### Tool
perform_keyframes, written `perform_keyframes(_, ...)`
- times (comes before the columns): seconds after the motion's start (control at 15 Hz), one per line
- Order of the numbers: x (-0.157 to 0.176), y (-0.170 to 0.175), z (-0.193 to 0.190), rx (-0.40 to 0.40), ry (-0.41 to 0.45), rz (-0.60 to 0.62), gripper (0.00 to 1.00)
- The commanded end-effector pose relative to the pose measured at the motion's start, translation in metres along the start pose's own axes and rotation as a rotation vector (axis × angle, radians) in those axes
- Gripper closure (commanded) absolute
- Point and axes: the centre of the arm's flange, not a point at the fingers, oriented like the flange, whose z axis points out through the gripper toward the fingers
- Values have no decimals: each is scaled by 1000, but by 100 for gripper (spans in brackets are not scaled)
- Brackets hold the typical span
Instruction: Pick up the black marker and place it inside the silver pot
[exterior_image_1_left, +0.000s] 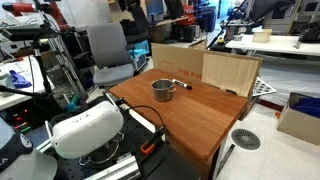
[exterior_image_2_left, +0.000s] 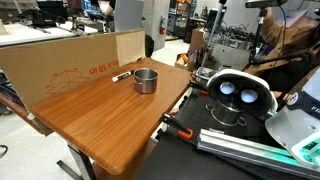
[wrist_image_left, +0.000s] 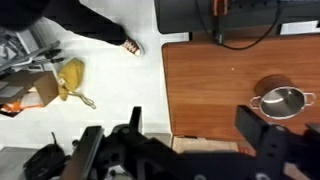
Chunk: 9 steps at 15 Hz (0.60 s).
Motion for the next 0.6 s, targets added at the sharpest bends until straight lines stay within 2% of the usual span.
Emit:
perform_keyframes(0.0, 13, 3, -4, -57, 3, -15, 0)
perform_keyframes(0.53, 53, -1, -13, -115, 3, -109, 0)
